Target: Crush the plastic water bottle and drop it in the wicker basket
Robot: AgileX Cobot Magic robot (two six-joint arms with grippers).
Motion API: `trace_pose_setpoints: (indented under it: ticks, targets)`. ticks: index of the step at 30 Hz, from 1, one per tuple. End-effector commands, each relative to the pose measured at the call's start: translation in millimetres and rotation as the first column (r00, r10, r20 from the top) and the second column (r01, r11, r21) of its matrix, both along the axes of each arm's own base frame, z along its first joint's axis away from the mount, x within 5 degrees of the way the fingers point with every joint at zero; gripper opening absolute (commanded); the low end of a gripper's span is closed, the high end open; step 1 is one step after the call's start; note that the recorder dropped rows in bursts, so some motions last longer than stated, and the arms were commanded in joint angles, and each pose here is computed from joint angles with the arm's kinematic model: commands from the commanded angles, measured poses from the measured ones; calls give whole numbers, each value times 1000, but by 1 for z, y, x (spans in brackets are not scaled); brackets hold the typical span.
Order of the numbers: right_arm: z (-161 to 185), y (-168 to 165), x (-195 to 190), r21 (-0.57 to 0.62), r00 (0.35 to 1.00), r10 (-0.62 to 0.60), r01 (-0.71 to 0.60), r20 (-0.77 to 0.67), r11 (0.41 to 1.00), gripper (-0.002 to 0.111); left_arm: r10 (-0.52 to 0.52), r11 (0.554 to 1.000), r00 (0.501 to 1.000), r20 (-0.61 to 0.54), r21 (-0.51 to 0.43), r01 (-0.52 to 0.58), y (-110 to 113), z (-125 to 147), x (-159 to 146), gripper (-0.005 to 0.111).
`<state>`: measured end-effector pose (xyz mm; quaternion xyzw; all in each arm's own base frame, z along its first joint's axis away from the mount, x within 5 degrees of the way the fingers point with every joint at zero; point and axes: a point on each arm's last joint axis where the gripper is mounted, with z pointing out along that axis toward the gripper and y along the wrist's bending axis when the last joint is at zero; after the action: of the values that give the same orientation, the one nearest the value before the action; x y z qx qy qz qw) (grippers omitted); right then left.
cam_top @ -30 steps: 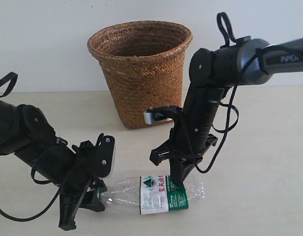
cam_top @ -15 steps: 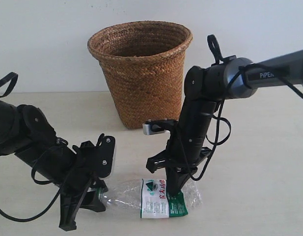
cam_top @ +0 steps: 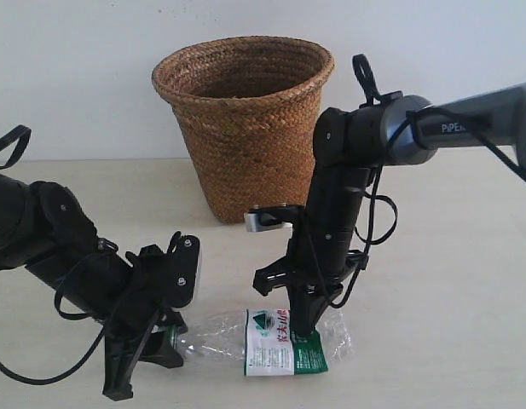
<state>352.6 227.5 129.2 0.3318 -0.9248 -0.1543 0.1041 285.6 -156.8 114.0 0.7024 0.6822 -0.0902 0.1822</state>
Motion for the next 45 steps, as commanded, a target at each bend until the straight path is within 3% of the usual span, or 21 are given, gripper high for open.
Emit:
trace_pose_setpoints:
  ticks: [1,10,15,23,28,30,33,35,37,39,40,42,44,45]
  targets:
    - [27,-11,1,-48,992,59,-54,111,997,0,9,1000,1000,-4,-3,-9,0,1,0,4]
    - [114,-19,-13,35,946,79,-95,313,995,0,11,1000,1000,0,-2,-11,0,1,0,4]
    - [142,-41,-22,-30,910,101,-97,402,995,0,1,1000,1000,10,-20,-1,-1,11,1,4]
    - [149,-130,-9,-29,908,-151,175,390,984,0,-112,984,993,23,-134,114,-11,80,-5,4]
    - [136,-181,-4,-43,886,-312,346,343,937,0,-129,971,977,168,-177,159,-11,134,-5,4]
    - [130,-191,-6,-53,887,-330,366,323,929,0,-84,969,972,219,-209,130,-8,154,1,4]
    - [122,-199,-6,-48,874,-351,388,336,920,0,64,962,955,289,-273,18,-1,183,20,4]
    - [118,-198,-5,-31,865,-364,398,344,917,0,168,949,904,392,-312,-41,5,202,36,4]
    - [116,-194,-4,15,862,-374,393,342,919,0,329,908,795,510,-403,-117,8,220,54,5]
    - [115,-191,-3,59,862,-379,382,338,922,0,429,874,691,582,-461,-155,9,227,72,15]
    - [116,-188,-3,87,862,-382,375,334,923,0,415,883,681,604,-446,-142,6,225,80,26]
    - [116,-184,-3,124,868,-385,364,315,923,0,400,893,673,623,-429,-134,1,220,95,58]
    - [118,-180,-6,161,881,-382,349,280,923,0,496,847,621,606,-494,-195,1,218,112,94]
    - [118,-178,-7,176,889,-374,337,264,925,0,525,830,608,595,-515,-212,0,217,119,103]
